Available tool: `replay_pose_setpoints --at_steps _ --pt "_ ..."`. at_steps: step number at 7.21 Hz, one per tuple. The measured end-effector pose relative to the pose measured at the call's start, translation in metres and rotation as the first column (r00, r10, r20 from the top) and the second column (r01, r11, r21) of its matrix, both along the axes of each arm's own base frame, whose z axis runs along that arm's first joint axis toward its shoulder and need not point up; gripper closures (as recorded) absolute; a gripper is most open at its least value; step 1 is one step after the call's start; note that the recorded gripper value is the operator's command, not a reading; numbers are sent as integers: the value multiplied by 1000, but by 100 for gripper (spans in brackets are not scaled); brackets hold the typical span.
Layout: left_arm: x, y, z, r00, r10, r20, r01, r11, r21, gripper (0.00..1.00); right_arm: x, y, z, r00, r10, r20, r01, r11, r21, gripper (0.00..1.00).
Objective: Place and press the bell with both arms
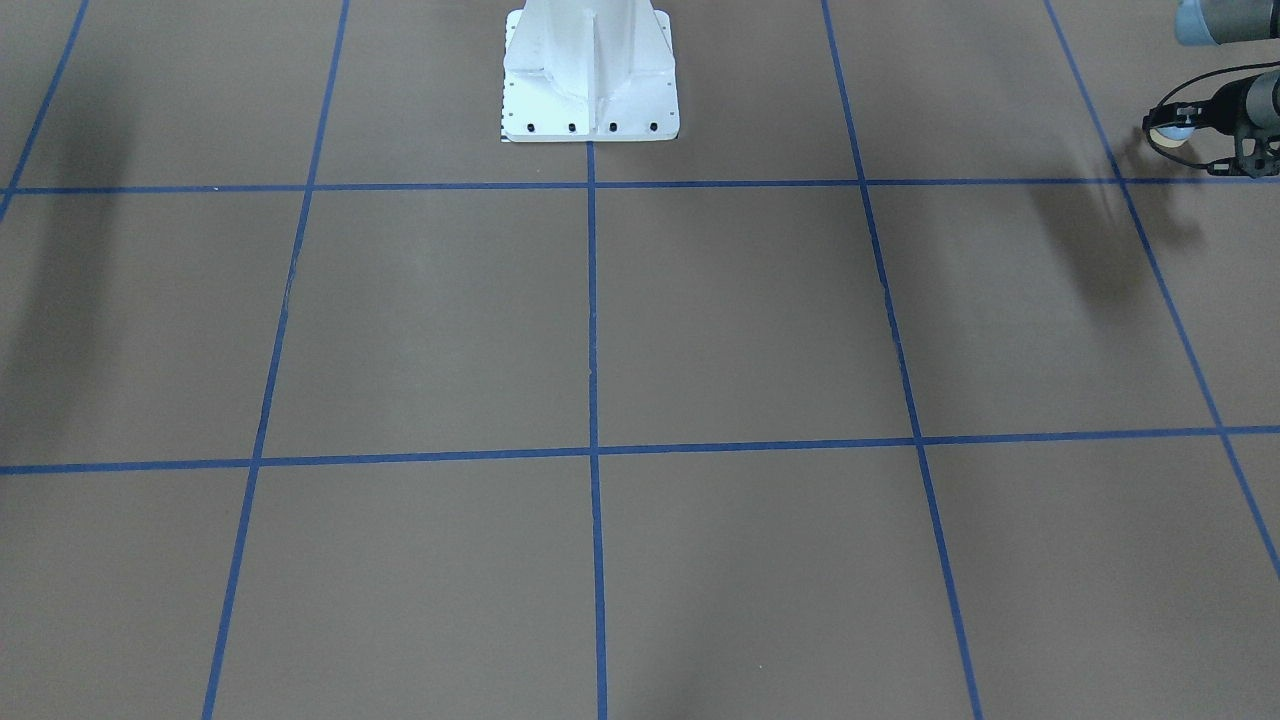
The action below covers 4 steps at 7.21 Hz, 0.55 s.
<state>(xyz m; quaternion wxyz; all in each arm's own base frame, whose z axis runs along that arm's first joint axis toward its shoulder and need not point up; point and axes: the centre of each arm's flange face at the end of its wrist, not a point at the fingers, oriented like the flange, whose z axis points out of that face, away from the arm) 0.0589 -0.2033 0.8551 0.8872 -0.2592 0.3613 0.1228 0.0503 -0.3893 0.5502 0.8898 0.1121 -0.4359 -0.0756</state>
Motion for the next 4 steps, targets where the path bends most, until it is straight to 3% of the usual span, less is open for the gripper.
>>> replay_pose_setpoints --at_steps 1,4 --pt "0 0 0 1000 0 0 0 1000 0 69 0 0 0 1000 0 0 0 1000 0 0" --pt "5 -4 -9 999 -11 -48 11 1000 14 72 0 1 -2 1000 0 0 0 1000 4 0"
